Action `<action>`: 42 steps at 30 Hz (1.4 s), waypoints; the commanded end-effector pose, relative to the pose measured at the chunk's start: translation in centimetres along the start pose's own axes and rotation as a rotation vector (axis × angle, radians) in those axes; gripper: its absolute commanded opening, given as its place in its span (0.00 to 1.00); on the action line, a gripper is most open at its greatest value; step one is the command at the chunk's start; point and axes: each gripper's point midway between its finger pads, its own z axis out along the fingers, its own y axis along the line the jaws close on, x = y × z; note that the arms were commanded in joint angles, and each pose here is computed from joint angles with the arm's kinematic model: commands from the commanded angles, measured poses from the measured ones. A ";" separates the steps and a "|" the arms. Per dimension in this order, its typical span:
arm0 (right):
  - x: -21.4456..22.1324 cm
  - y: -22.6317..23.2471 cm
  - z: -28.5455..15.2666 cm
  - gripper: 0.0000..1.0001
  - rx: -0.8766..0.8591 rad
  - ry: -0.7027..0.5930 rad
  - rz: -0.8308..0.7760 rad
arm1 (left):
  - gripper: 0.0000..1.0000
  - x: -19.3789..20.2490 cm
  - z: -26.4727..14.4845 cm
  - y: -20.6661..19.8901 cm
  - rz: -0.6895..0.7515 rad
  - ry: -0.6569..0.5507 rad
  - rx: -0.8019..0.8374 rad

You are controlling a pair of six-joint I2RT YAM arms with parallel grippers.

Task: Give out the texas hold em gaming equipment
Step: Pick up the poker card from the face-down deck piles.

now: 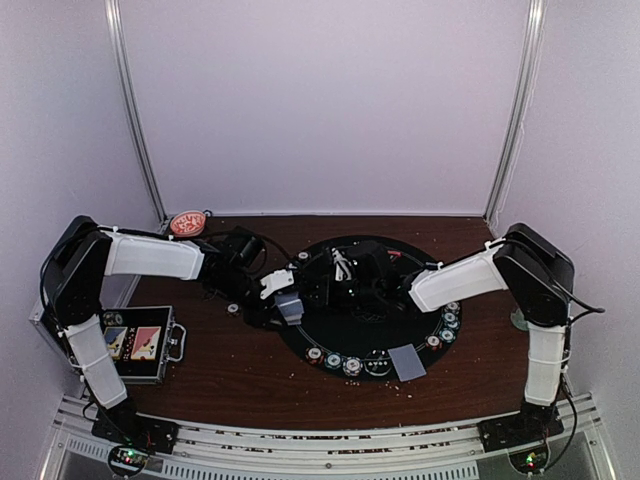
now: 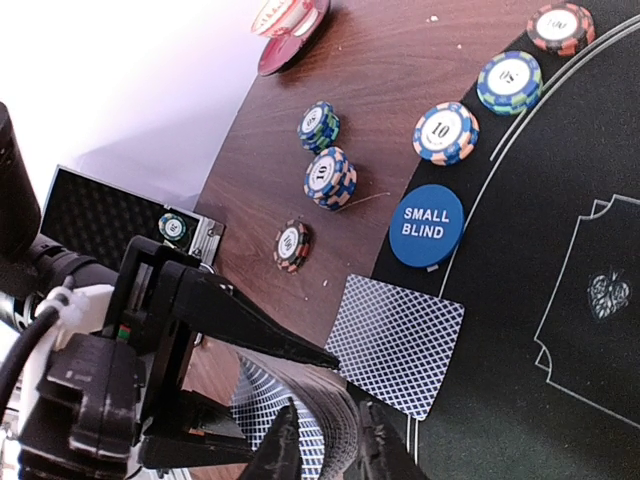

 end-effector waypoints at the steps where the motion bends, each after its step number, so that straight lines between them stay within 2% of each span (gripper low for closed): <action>1: -0.6 0.2 -0.6 0.24 0.002 -0.016 -0.018 | 0.48 -1.0 -0.1 0.4 0.012 -0.030 0.008; 2: -0.5 0.4 -0.5 0.28 -0.016 -0.010 -0.017 | 0.48 -1.0 0.0 0.3 0.013 -0.029 0.011; 5: 0.2 1.5 0.1 0.50 -0.088 0.026 -0.009 | 0.48 -1.0 -0.1 0.2 0.018 -0.032 0.014; 7: 0.6 1.7 0.4 0.57 -0.106 0.042 -0.009 | 0.48 -1.0 -0.1 0.2 0.022 -0.035 0.016; 9: 1.0 1.6 0.8 0.59 -0.109 0.055 -0.008 | 0.48 -1.1 -0.2 0.0 0.027 -0.040 0.022; 21: 1.9 2.4 2.9 0.57 -0.190 0.093 0.023 | 0.48 -1.6 -0.8 -1.0 0.059 -0.071 0.061; 30: 1.7 -0.3 3.5 0.44 -0.076 0.086 0.043 | 0.48 -1.6 -0.8 -1.2 0.061 -0.069 0.072; 42: 1.3 -2.5 1.5 0.30 0.033 0.058 0.013 | 0.48 -1.5 -0.7 -1.2 0.059 -0.068 0.075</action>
